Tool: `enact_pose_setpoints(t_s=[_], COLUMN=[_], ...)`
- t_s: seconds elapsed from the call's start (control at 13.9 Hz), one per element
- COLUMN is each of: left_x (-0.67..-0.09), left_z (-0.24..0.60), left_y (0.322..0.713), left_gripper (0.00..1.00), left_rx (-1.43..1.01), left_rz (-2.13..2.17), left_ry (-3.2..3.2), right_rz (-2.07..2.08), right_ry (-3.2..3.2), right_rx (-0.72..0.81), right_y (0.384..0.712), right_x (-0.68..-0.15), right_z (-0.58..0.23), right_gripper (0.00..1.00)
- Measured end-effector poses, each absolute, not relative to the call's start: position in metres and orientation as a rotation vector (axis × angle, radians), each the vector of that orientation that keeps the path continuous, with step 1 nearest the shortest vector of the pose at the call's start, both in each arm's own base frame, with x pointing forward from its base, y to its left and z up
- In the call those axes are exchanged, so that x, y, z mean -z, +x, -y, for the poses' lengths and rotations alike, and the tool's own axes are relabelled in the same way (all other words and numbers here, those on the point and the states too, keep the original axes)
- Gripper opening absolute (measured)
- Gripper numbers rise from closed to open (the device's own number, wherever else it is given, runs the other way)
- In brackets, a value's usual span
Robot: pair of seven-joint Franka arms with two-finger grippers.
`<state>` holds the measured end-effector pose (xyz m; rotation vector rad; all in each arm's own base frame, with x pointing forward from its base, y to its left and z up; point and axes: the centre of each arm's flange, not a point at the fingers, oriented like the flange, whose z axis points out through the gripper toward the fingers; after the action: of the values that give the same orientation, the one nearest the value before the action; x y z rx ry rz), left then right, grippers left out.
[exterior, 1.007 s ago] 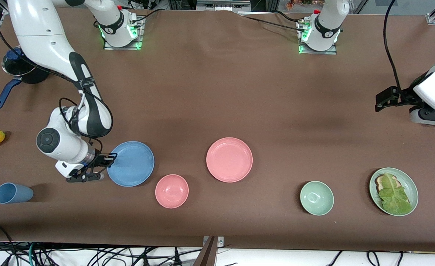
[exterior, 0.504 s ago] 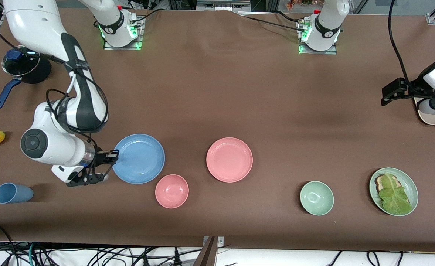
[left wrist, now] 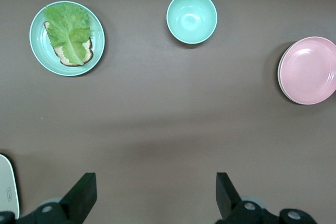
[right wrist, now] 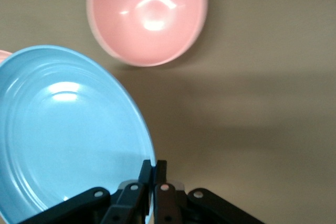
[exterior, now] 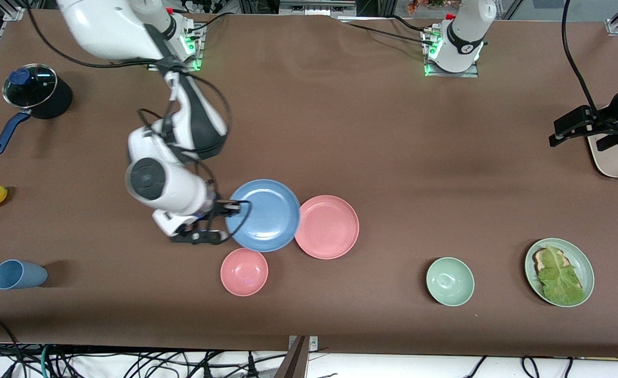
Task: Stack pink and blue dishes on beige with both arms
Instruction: 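Drag the blue plate onto the pink plate with the right gripper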
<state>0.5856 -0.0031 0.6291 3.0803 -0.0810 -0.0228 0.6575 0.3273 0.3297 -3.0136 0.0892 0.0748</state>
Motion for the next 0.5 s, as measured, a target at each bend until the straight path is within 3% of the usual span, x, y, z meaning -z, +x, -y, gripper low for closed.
enact_pose_setpoints(t_s=[0.5], left_x=[-0.627], left_z=[0.0], left_y=[0.586], left_gripper=[1.0], left_rx=[0.031], left_rz=[0.071], left_ry=[3.08], right_rz=[-0.392], right_ry=[-2.928], right_rx=[0.023], right_y=[0.606], right_x=[-0.27], right_z=[-0.448], right_gripper=[0.04])
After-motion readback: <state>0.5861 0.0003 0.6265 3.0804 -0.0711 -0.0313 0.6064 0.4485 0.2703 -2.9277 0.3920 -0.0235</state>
